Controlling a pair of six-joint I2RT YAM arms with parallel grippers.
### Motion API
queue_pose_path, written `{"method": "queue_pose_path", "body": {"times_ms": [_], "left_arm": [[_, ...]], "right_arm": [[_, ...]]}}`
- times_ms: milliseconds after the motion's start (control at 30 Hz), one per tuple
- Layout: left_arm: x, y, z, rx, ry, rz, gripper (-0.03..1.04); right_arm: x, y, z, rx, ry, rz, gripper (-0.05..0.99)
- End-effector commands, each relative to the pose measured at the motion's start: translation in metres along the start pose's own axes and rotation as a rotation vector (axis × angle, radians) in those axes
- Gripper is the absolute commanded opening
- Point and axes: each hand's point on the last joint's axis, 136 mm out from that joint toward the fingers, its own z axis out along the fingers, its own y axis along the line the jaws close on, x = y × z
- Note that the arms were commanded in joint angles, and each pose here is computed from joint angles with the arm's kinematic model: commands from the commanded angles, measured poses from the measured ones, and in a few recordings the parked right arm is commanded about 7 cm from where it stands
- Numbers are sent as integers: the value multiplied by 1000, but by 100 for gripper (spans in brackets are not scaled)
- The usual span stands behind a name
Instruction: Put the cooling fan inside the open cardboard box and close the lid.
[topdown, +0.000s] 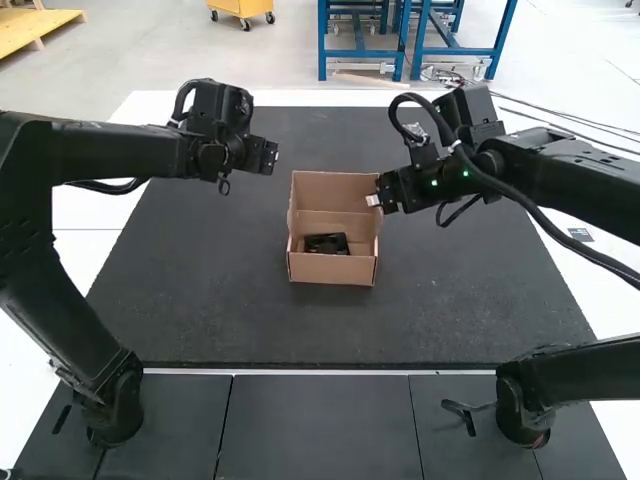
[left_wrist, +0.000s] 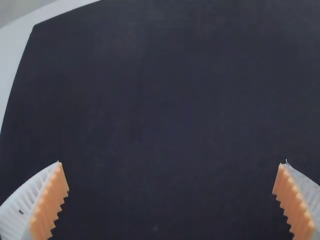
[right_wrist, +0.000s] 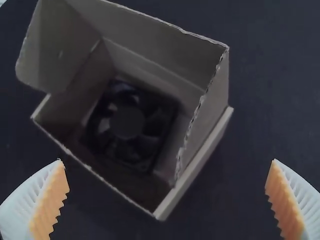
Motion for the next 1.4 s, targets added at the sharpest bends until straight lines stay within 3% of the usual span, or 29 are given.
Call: {"method": "queue_pose_path", "body": {"times_ms": [0, 133, 233, 433, 600, 933, 1367], "left_arm": [[-20, 1, 6, -9, -41, 1, 97], [-31, -5, 16, 6, -54, 1, 97], [-43, -16, 18, 58, -73, -1, 97], [-63, -78, -1, 259, -85, 28, 97], [-58, -114, -17, 365, -39, 73, 97], [-37, -116, -18, 370, 45, 102, 97], [24, -109, -33, 372, 291, 176, 97]], "right_arm": [[-3, 2, -5, -11, -17, -16, 90], [2, -1, -3, -9, -6, -7, 90], [7, -1, -1, -10, 5, -4, 90], [12, 0, 1, -17, 17, -1, 90], [11, -5, 0, -7, 14, 8, 90], [7, -9, -2, -5, 3, 19, 90], [-7, -15, -10, -6, -24, 41, 90]]}}
